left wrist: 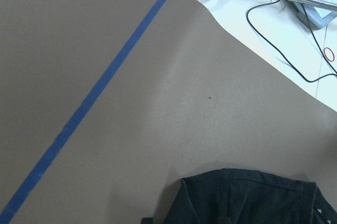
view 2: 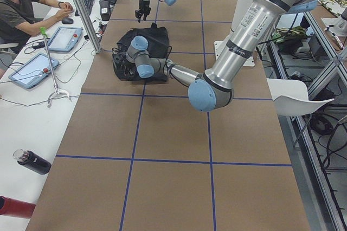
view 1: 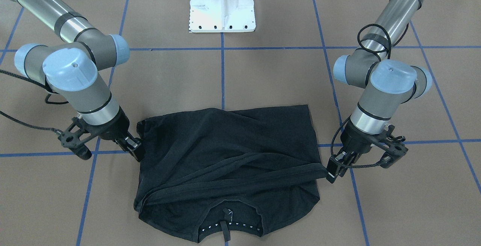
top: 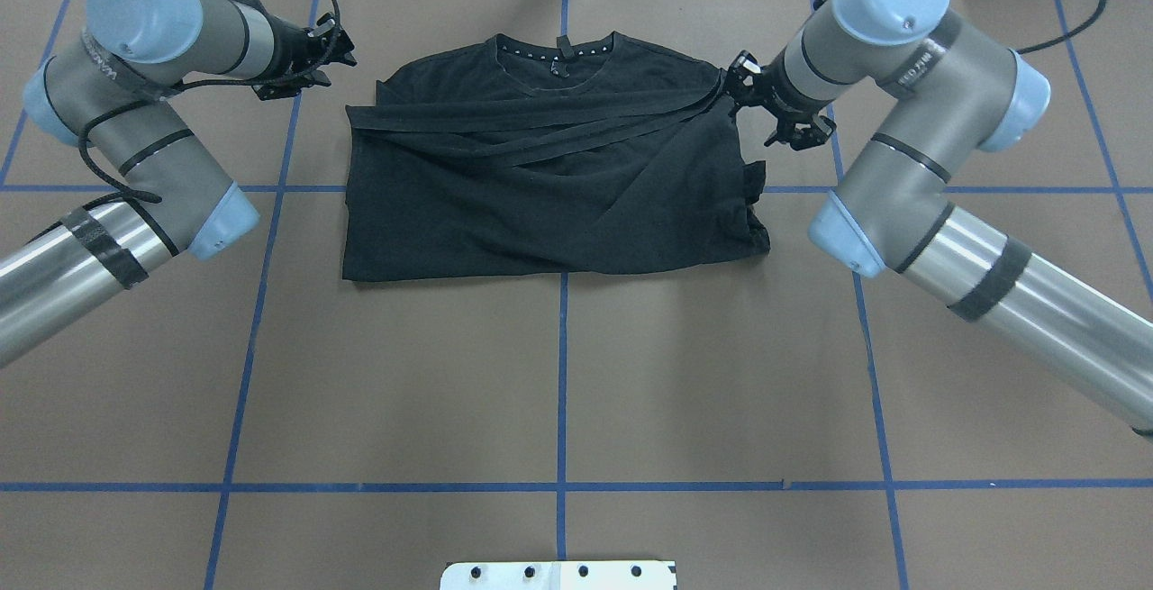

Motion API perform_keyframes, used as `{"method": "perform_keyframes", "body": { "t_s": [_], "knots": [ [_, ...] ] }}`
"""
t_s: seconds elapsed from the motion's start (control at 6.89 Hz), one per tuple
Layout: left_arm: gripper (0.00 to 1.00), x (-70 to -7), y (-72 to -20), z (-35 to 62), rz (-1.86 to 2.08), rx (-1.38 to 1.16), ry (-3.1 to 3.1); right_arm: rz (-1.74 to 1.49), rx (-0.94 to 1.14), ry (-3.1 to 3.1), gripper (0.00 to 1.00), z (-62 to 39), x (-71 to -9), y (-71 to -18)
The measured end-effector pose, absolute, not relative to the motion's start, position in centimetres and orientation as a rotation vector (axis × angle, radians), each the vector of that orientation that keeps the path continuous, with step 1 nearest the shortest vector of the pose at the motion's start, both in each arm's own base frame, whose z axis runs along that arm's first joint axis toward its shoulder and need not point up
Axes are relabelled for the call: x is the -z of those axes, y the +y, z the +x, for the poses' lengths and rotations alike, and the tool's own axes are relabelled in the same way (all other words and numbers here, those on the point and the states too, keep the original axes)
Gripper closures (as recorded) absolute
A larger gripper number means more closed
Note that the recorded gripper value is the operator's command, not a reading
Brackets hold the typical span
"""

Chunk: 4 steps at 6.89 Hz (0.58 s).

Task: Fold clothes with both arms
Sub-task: 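Move the right gripper down to the folded shirt's side edge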

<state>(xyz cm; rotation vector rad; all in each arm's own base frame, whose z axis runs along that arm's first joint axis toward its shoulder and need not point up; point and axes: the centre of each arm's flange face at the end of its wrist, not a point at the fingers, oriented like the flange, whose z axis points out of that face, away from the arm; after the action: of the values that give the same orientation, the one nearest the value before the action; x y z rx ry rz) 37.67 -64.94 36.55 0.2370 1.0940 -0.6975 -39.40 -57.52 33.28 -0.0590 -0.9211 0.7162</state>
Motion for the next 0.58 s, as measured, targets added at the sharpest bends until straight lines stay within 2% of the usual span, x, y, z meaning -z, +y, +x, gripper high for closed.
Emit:
{"method": "perform_keyframes", "body": {
  "t_s": [0.29,0.58],
  "knots": [
    [0.49,-36.7,-64.9,37.6,0.238,0.698,1.092,-0.078,-0.708,-0.921,0.29,-39.6,-35.2,-51.8],
    [0.49,-36.8,-64.9,37.5,0.240,0.696,1.088,-0.056,-0.706,-0.894,0.29,-42.6,-36.0,-49.4]
  ]
}}
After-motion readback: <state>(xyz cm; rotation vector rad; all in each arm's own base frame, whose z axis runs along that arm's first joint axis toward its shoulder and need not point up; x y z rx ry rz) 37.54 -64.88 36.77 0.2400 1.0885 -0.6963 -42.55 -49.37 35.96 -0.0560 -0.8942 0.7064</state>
